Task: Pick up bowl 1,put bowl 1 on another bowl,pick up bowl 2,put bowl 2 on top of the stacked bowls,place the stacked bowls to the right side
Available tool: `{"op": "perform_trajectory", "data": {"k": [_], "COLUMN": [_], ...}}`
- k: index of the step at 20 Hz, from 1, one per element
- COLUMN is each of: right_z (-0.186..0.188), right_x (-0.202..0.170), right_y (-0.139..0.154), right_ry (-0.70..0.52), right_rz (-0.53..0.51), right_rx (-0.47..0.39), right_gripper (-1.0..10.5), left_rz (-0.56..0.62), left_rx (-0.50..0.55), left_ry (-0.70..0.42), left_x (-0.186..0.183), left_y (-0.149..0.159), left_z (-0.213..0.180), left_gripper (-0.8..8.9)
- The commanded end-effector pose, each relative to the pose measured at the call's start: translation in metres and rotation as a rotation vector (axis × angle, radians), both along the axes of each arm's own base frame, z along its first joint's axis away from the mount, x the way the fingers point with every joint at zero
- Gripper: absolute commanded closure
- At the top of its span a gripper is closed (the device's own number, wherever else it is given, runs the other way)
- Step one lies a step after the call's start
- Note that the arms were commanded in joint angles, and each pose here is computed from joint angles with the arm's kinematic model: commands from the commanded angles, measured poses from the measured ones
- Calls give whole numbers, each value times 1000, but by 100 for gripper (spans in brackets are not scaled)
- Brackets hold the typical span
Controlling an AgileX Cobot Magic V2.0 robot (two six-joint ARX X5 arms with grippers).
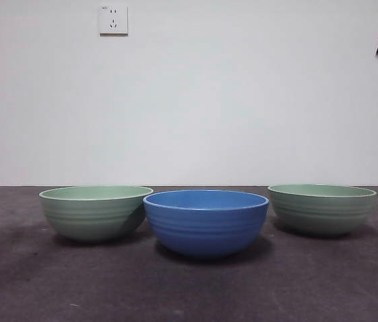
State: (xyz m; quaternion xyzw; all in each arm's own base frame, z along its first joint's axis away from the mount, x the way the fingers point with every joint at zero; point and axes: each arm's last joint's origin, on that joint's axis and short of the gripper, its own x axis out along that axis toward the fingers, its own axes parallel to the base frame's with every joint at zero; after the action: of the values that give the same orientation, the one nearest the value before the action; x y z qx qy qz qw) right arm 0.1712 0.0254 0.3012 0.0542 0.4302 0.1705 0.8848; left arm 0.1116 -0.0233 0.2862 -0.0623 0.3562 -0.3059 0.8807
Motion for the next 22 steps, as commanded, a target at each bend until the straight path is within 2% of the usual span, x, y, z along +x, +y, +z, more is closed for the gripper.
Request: {"op": "perform_trajectory", "data": {"k": [1, 7, 11, 15, 18, 22], "right_z": [-8, -37, -60, -79, -92, -104], "right_x": [17, 62, 89, 108, 119, 127], "right_y": [1, 4, 7, 9, 9, 9], "right_ry": [26, 77, 100, 113, 118, 127], "right_rz": [-28, -68, -81, -98, -130, -140], "right_rx": [-1, -41, -33, -28, -58, -75], "right_gripper": [353, 360, 449, 450, 464, 618], "left_rz": [-1, -1, -1, -1, -1, -1], "left_rx": [-3, -3, -3, -3, -3, -3], "left_ry": [-6, -5, -1, -1, -1, -1], "left_x": [0, 0, -1, -1, -1, -1], "left_y": [0, 0, 0, 0, 0, 0], "left_z": [1, 1, 1, 1, 1, 1], "left_gripper": [187, 187, 187, 187, 187, 187]}}
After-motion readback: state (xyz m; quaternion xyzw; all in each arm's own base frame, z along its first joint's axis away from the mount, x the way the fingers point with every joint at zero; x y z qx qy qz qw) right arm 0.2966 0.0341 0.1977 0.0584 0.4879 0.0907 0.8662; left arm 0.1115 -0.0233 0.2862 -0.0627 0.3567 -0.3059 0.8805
